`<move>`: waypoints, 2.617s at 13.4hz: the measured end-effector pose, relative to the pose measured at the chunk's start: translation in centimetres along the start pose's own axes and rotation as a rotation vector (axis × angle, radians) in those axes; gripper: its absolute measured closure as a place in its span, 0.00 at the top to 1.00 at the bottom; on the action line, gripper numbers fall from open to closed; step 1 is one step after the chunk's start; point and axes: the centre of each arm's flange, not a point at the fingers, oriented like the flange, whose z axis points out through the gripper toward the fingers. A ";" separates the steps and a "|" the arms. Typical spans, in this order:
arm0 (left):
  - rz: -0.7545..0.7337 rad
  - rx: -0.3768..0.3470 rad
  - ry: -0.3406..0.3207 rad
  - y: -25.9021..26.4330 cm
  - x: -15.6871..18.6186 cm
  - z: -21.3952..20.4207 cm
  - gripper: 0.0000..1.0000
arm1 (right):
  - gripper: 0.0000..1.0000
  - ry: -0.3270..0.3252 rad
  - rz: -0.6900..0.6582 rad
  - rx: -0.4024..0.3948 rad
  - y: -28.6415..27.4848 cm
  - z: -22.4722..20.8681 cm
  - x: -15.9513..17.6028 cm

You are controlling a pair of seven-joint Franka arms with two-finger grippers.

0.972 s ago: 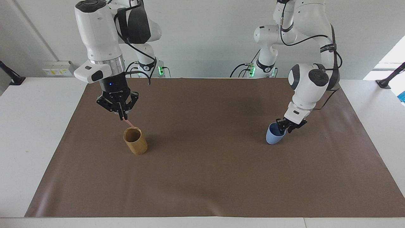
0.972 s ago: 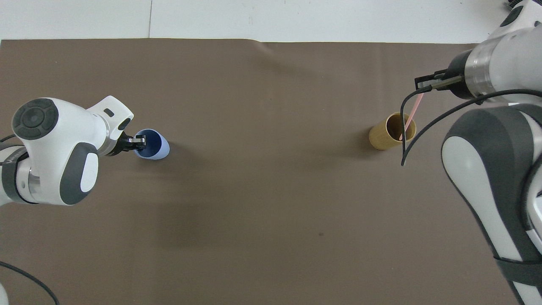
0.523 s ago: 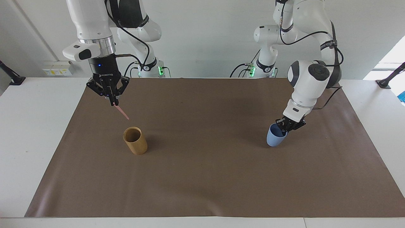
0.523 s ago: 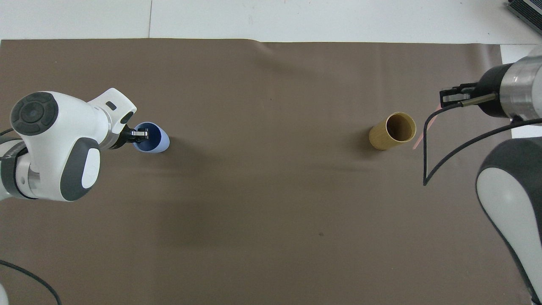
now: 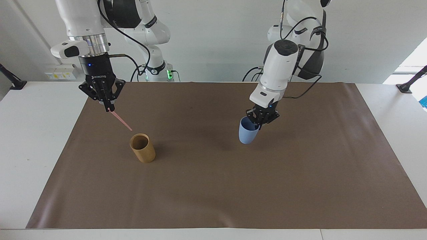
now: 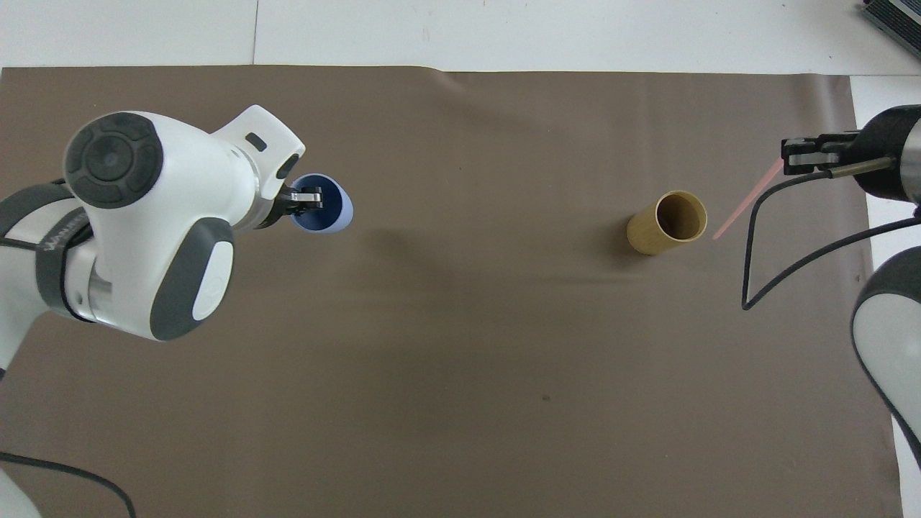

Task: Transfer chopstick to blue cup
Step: 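Slide the blue cup with the left gripper toward the table center, then release the cup with the left gripper while the right gripper lifts the chopstick, then carry the pink chopstick with the right gripper over the blue cup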

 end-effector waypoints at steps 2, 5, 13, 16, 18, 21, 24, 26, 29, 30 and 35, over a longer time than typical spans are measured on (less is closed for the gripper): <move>-0.022 -0.015 -0.007 3.5 -0.9 2.1 0.05 | 0.08 -0.002 0.002 0.001 0.0 0.1 -0.1; -0.018 -0.032 -0.018 6.1 -0.9 5.3 0.05 | 0.08 -0.003 0.002 0.001 0.0 0.1 -0.1; -0.022 -0.036 -0.041 9.0 -2.4 11.0 0.05 | 0.08 -0.005 0.020 0.002 0.0 0.2 -0.2; -0.030 -0.036 -0.041 9.1 -2.3 11.0 0.22 | 0.08 -0.004 0.015 0.004 -0.2 0.1 -0.2; -0.038 -0.029 -0.052 9.1 -2.0 10.2 0.48 | 0.08 -0.004 0.011 0.006 -0.5 0.1 -0.2; -0.058 -0.005 -0.085 9.0 -0.6 4.7 0.84 | 0.08 -0.004 0.010 0.007 -0.6 0.1 -0.1; -0.067 0.007 -0.070 4.9 2.2 -0.9 1.00 | 0.08 0.004 0.004 0.010 -1.1 -0.2 0.0; -0.028 0.030 -0.079 -0.9 4.6 -4.5 1.00 | 0.08 0.018 0.004 0.024 -2.9 -0.6 0.2; 0.034 0.067 -0.125 -11.7 6.9 -8.6 1.00 | 0.08 0.044 0.023 0.061 -7.8 -1.6 0.5; 0.052 0.073 -0.142 -14.8 7.1 -8.9 1.00 | 0.08 0.052 0.025 0.075 -9.4 -1.9 0.6; 0.163 0.071 -0.238 -27.1 7.1 -9.5 1.00 | 0.08 0.116 -0.008 0.154 -17.9 -2.8 0.1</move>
